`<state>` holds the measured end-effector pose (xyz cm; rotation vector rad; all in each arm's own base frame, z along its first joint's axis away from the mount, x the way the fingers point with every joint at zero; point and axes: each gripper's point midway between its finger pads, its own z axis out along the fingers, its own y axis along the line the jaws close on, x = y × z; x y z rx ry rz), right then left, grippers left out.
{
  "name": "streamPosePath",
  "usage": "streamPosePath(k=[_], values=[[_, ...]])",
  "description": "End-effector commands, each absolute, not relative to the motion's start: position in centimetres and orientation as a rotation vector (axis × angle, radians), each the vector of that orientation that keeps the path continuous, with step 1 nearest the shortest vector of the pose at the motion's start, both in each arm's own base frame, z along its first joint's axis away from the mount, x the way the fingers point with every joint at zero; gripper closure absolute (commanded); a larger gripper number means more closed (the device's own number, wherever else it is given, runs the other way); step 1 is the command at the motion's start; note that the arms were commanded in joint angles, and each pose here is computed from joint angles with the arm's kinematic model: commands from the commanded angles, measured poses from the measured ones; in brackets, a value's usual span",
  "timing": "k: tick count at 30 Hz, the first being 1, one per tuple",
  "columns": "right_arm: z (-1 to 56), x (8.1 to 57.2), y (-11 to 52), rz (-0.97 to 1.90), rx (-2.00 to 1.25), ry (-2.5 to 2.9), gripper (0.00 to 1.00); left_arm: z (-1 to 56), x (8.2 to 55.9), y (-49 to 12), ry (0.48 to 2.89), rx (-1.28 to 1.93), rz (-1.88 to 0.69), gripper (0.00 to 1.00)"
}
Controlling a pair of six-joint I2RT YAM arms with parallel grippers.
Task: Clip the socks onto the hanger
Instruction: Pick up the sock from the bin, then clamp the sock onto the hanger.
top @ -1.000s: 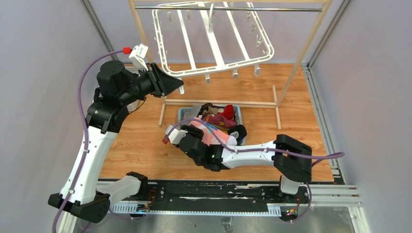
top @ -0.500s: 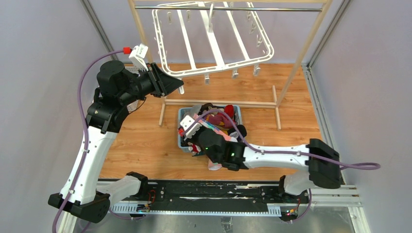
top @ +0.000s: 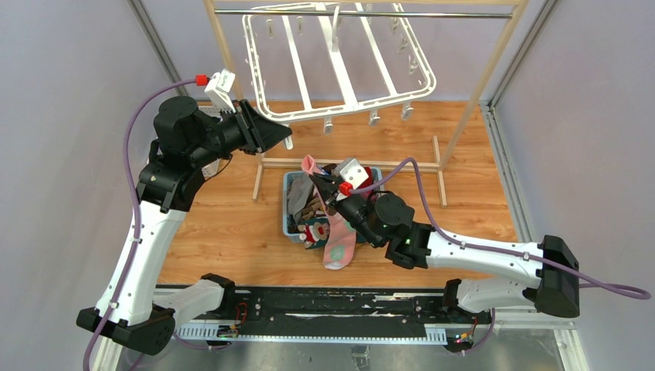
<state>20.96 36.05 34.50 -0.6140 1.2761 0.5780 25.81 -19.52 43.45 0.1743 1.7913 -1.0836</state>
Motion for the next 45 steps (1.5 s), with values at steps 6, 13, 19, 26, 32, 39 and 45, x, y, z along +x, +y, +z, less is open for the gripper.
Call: streamPosePath(k=[6, 13, 19, 26, 32, 39, 45], values=[[40.2, 21.1, 37.0, 0.723, -0.485, 1.156, 1.00, 43.2, 25.3, -19.8, 1.787, 0.195, -1.107, 1.00], [42.3, 21.7, 37.1, 0.796, -0.402, 1.131, 1.00, 43.4, 25.6, -19.7, 1.777, 0.185, -1.096, 1.00], [42.5, 22.3, 37.6, 0.830, -0.368, 1.129, 1.00, 43.3, 25.6, -20.0, 1.782, 0.196, -1.120, 1.00], [42.7, 22.6, 37.2, 0.864, -0.332, 1.125, 1.00, 43.5, 25.6, -20.0, 1.775, 0.206, -1.116, 1.00], [42.9, 22.4, 37.1, 0.911, -0.330, 1.122, 1.00, 43.4, 25.5, -20.1, 1.775, 0.213, -1.117, 1.00], [43.1, 22.6, 36.5, 0.910, -0.292, 1.102, 1.00, 43.4, 26.0, -19.6, 1.775, 0.175, -1.089, 1.00], [42.1, 23.1, 37.6, 0.893, -0.281, 1.119, 1.00, 43.6, 27.2, -18.6, 1.767, 0.081, -1.024, 1.00]])
